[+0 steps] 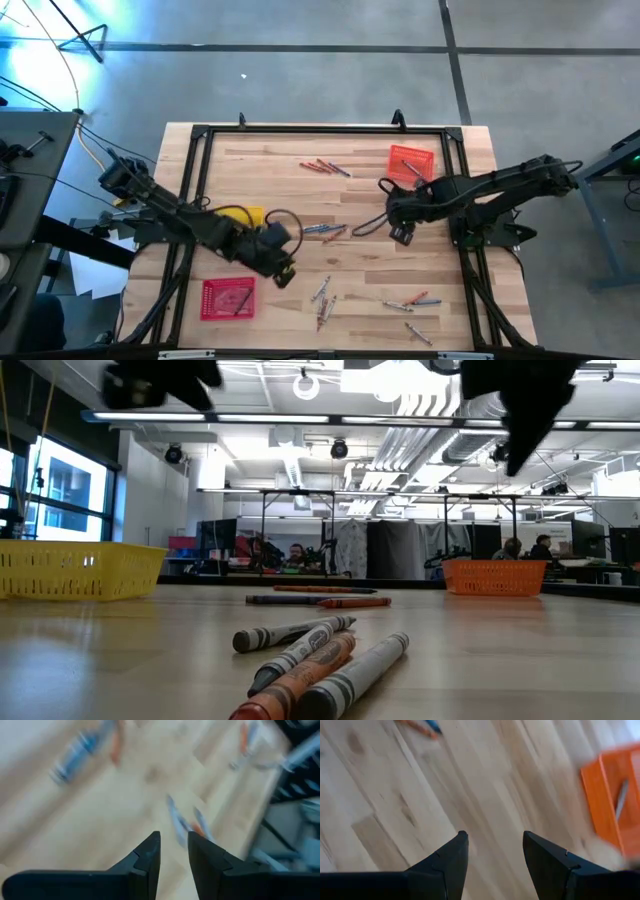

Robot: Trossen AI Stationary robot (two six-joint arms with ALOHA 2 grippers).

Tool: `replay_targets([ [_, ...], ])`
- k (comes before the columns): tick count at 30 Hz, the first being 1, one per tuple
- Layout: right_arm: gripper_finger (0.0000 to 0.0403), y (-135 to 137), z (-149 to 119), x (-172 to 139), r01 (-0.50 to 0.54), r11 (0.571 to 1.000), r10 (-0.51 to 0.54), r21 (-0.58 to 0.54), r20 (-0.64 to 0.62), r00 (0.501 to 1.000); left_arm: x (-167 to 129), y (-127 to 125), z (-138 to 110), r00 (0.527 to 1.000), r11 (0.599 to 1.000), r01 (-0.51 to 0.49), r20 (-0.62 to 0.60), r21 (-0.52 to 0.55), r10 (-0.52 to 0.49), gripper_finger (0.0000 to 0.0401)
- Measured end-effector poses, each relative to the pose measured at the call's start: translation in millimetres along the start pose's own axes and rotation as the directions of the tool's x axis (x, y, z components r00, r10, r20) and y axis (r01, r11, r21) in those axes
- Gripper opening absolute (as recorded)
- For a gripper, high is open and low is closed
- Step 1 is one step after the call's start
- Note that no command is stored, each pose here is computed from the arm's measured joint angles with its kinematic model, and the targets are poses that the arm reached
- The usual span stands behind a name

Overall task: Sort crayons
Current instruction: Put the blue crayon into the red bin

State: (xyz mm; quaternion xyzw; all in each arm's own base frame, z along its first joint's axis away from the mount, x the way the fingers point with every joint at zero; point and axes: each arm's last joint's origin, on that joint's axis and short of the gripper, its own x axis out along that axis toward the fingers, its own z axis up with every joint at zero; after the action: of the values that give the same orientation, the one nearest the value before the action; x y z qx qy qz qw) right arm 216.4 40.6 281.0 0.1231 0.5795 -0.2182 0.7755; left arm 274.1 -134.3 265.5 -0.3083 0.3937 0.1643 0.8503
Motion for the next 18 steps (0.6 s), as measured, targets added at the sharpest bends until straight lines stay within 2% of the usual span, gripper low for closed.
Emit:
replay_targets([
  [5, 0.0181, 14, -26, -7, 0.009, 0.997, -0.001, 0.083, -0.100, 0.995, 6, 12, 19, 0.988, 0.987, -0.106, 0.122, 0.118, 0.092, 0.0085],
  [11, 0.0181, 43, -58, -16, -0.042, 0.987, 0.064, 0.157, -0.139, 0.988, 9, 20, 33, 0.958, 0.950, -0.223, 0.230, 0.216, 0.173, 0.0085],
  [18, 0.0181, 84, -94, -3, 0.005, 0.987, 0.043, 0.160, -0.295, 0.954, 9, 18, 41, 0.931, 0.922, -0.268, 0.322, 0.280, 0.173, 0.0085],
])
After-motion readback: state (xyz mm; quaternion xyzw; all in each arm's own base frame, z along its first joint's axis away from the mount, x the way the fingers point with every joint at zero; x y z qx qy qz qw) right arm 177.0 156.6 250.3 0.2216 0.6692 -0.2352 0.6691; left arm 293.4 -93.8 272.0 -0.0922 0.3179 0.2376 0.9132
